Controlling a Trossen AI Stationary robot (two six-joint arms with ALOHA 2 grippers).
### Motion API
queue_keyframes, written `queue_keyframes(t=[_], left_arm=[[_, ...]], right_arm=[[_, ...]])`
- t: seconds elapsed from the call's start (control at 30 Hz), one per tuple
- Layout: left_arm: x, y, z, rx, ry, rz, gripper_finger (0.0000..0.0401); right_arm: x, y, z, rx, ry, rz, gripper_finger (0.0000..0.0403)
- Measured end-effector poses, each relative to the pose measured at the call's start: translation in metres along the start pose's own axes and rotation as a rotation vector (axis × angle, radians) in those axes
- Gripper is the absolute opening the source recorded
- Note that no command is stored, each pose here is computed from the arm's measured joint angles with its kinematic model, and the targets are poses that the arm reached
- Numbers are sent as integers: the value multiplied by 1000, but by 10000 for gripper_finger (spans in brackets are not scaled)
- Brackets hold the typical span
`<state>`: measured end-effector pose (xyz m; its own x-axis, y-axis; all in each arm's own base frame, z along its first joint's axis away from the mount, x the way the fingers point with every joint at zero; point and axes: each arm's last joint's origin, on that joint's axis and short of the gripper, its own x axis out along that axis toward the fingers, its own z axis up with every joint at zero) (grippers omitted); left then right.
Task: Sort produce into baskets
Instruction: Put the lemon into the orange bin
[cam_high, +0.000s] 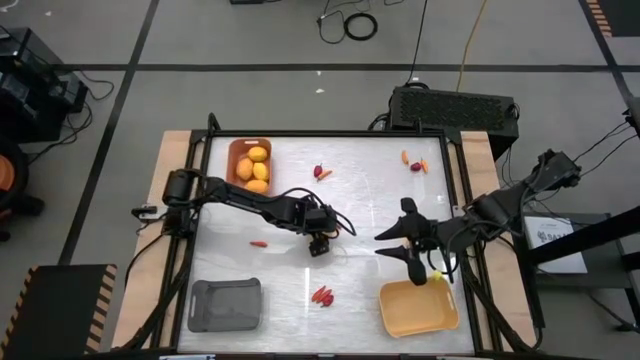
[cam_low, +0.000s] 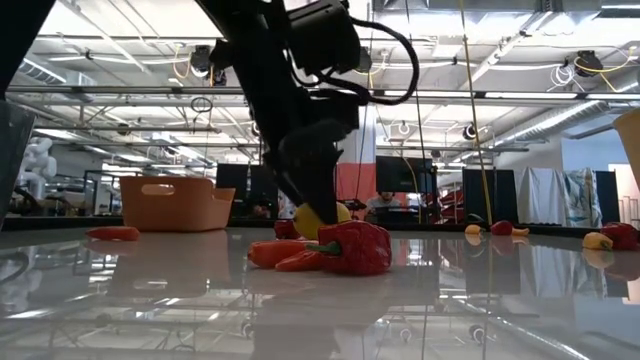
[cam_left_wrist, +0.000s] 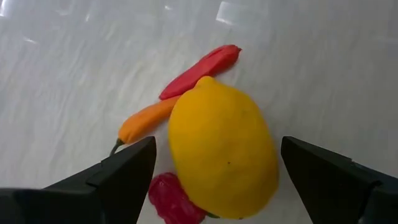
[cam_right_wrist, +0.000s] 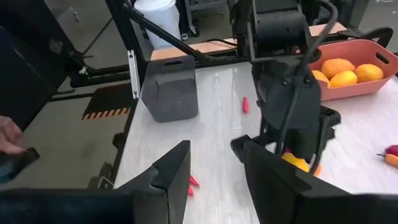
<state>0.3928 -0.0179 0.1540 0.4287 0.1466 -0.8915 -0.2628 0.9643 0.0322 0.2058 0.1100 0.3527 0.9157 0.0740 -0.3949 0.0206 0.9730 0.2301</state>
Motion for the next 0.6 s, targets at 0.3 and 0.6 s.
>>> queue_keyframes(t=[0.3,0.6], left_arm=[[7,-1,-2,12,10,-1,349],[5,-2,-1,23,15,-31,284]], right_arm=[[3,-4,2,112,-4,-22,141],[4,-7,2,123,-14,-53,141]])
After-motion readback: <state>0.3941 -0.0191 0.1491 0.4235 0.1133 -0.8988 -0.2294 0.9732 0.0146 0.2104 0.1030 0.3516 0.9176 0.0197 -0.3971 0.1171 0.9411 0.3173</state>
